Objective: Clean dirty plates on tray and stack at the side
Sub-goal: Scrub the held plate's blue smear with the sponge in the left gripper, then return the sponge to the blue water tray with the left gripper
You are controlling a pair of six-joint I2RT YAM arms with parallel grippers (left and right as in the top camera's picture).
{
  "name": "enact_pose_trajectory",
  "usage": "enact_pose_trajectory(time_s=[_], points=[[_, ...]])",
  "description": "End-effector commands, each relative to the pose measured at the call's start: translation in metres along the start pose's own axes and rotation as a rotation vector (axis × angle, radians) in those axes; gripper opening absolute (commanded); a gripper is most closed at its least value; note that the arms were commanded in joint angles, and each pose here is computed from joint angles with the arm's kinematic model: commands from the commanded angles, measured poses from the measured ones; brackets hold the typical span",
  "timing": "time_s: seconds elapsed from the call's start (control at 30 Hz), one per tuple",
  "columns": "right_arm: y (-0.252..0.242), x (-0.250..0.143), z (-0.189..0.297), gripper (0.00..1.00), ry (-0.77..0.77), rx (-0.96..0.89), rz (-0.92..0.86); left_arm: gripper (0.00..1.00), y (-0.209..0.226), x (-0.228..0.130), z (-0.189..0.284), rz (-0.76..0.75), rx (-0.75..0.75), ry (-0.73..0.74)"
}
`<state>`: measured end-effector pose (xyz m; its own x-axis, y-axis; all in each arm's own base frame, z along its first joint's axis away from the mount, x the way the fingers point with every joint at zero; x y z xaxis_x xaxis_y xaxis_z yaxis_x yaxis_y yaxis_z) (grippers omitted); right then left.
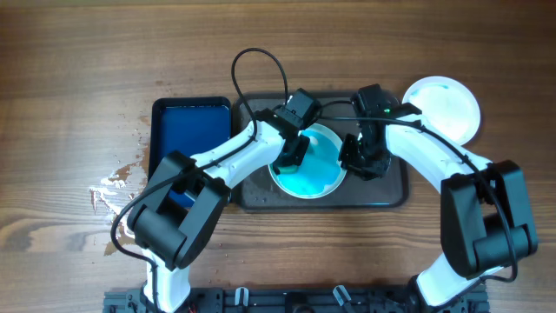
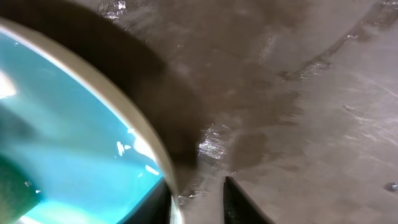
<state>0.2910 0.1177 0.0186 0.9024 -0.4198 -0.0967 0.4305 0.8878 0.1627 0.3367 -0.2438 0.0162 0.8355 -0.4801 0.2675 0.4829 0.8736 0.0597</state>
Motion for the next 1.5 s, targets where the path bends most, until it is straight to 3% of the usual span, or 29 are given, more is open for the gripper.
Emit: enact_pose_trajectory(time_s=[0.0,0.1,0.4,0.6,0.77,0.93,1.03,1.1,1.17,1.27,1.37,1.47], points=[[-0.006,-0.004,-0.011,0.05,0.023,-0.015,-0.004,0.04,-0.029,-0.040,-0.025,-0.042,-0.121,0.143],[-0.002,-0.005,-0.014,0.04,0.030,0.013,0.026,0.04,-0.033,-0.041,-0.024,-0.042,-0.145,0.148],[0.002,-0.007,-0.015,0.05,0.037,0.036,0.083,0.04,-0.109,-0.040,0.008,-0.123,-0.664,0.138],[0.002,-0.008,-0.015,0.04,0.041,0.037,0.084,0.04,-0.114,-0.023,0.011,-0.117,-0.706,0.065],[0.002,-0.009,-0.015,0.04,0.047,0.039,0.083,0.04,-0.019,-0.006,-0.028,0.191,-0.151,0.027],[0.002,-0.010,-0.015,0.04,0.049,0.040,0.082,0.04,0.071,-0.012,-0.021,0.363,0.352,-0.042],[0.002,-0.010,-0.015,0.04,0.049,0.040,0.082,0.04,0.096,-0.024,-0.008,0.379,0.531,-0.034],[0.002,-0.009,-0.015,0.04,0.049,0.040,0.082,0.04,0.100,-0.033,-0.004,0.373,0.566,-0.003],[0.002,-0.010,-0.015,0.04,0.049,0.040,0.081,0.04,0.088,-0.043,-0.008,0.331,0.504,0.063],[0.002,-0.010,-0.015,0.04,0.049,0.040,0.081,0.04,0.036,-0.052,-0.021,0.138,0.223,0.174],[0.002,-0.010,-0.015,0.04,0.050,0.039,0.081,0.04,-0.020,-0.052,-0.021,-0.017,-0.028,0.186],[0.003,-0.011,-0.015,0.04,0.055,0.046,0.082,0.03,-0.040,-0.037,-0.004,-0.024,-0.118,0.119]])
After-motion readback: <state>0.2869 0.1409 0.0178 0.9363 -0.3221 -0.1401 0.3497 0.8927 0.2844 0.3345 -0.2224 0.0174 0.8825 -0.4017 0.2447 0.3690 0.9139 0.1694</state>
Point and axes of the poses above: each gripper's point midway between its finger pads, its own z axis back along the fingers, its own y axis along the line the jaws close on, x = y × z, the point moved 1 cm from there along z, back along the fingers, and after that the axes turned 6 degrees about -z, right-handed, at the moved point
